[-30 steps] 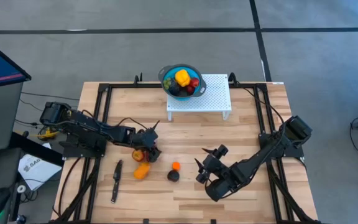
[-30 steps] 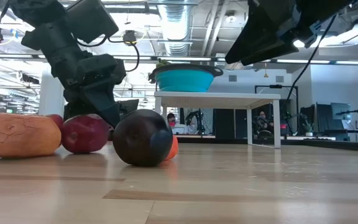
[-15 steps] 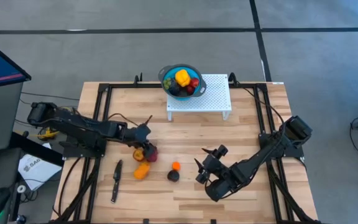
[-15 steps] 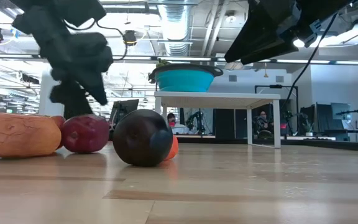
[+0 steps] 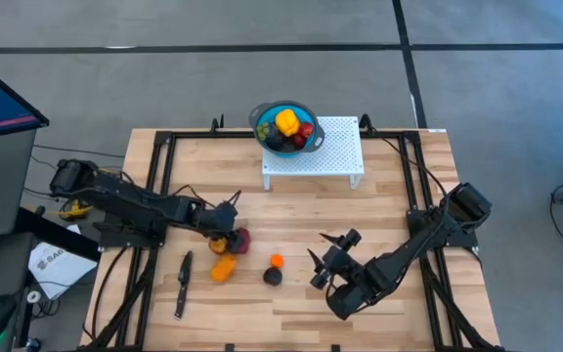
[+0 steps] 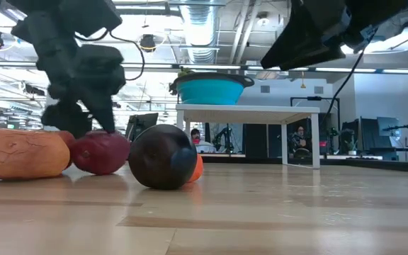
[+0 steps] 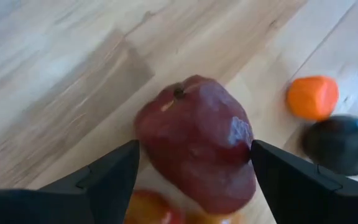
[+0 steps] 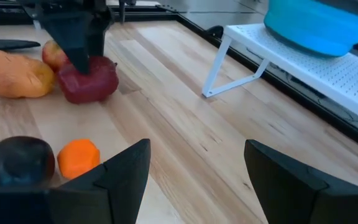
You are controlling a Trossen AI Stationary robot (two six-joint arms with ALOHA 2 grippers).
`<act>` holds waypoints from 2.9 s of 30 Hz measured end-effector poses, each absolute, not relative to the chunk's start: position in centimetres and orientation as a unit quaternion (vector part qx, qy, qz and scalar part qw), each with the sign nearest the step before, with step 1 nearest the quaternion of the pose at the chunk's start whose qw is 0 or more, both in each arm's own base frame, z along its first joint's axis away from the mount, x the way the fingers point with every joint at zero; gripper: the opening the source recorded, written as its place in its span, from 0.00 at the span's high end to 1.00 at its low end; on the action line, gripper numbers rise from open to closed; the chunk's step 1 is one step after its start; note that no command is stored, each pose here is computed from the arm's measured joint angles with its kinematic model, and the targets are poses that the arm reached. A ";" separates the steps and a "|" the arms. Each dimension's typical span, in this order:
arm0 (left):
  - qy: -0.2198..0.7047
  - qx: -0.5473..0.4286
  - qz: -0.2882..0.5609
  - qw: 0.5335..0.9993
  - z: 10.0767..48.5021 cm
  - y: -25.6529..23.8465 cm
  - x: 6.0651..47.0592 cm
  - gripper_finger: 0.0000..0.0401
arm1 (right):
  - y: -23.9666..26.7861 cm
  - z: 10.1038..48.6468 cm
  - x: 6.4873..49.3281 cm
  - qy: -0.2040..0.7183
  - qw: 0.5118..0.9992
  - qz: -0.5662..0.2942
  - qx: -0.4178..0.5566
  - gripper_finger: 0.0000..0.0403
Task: Pick & Place Fruit
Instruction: Put the right red apple into the blue strainer bowl on the shelf
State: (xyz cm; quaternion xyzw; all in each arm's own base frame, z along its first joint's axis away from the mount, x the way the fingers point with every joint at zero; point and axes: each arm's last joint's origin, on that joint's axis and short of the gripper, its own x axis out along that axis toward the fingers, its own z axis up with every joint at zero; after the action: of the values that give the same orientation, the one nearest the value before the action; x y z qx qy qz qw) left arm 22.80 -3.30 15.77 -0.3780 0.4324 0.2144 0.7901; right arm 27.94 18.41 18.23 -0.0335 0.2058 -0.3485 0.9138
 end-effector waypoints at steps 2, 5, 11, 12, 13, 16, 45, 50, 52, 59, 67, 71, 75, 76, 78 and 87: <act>0.425 -0.381 0.210 0.794 15.5 -3.4 23.3 0.26 | 18.3 17.8 27.9 0.201 0.915 -0.349 -0.025 0.37; 0.412 -0.385 0.203 0.801 15.0 -3.5 24.1 0.26 | 18.1 16.9 27.6 0.195 0.917 -0.347 -0.015 0.37; 0.414 -0.367 0.193 0.811 14.3 -3.6 24.7 0.25 | 18.1 16.0 27.3 0.183 0.922 -0.341 0.004 0.37; 0.408 -0.364 0.188 0.816 14.3 -3.6 24.8 0.25 | 18.2 15.9 27.2 0.183 0.922 -0.340 0.005 0.37; 0.400 -0.361 0.182 0.822 14.3 -3.6 25.1 0.25 | 18.2 15.8 27.1 0.182 0.923 -0.339 0.006 0.37; 0.389 -0.350 0.166 0.836 14.1 -3.7 25.6 0.26 | 18.2 15.7 27.1 0.182 0.923 -0.339 0.007 0.37; 0.172 0.123 -0.056 0.976 21.8 -8.1 24.3 0.38 | 16.5 13.6 31.1 0.192 0.921 -0.338 -0.016 0.36; 0.115 0.175 -0.055 0.976 22.8 -9.4 24.1 0.38 | 16.1 14.9 33.3 0.180 0.945 -0.273 -0.021 0.31; 0.096 0.171 -0.041 0.980 23.2 -9.5 24.1 0.37 | 15.7 15.6 34.2 0.167 0.955 -0.245 -0.023 0.26; 0.063 0.152 0.024 0.986 24.0 -9.1 24.3 0.37 | 14.4 18.2 36.0 0.082 0.972 -0.213 -0.057 0.11; 0.055 0.147 0.050 0.986 24.2 -9.0 24.3 0.37 | 14.3 19.5 36.5 0.028 0.986 -0.160 -0.040 0.10; 0.054 0.146 0.050 0.987 24.3 -9.0 24.3 0.37 | 13.7 19.6 36.9 0.019 0.990 -0.139 -0.024 0.13; 0.052 0.145 0.050 0.987 24.3 -9.0 24.3 0.37 | 12.9 19.8 37.3 0.012 0.992 -0.123 -0.019 0.18; 0.052 0.142 0.050 0.987 24.3 -9.0 24.3 0.36 | 12.7 19.8 37.4 0.012 0.993 -0.119 -0.018 0.19; 0.051 0.134 0.050 0.988 24.3 -9.0 24.3 0.35 | 12.3 19.8 37.6 0.013 0.993 -0.116 -0.019 0.22; 0.049 0.112 0.050 0.991 24.4 -9.0 24.3 0.28 | 12.1 19.8 37.7 0.010 0.994 -0.108 -0.019 0.33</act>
State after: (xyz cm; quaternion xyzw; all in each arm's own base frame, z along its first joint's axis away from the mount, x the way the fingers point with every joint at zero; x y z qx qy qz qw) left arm 24.30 -9.03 24.36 0.1125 0.0493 0.0502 0.9912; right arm 37.67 12.11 19.81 -0.0191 0.0104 -0.1084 0.9939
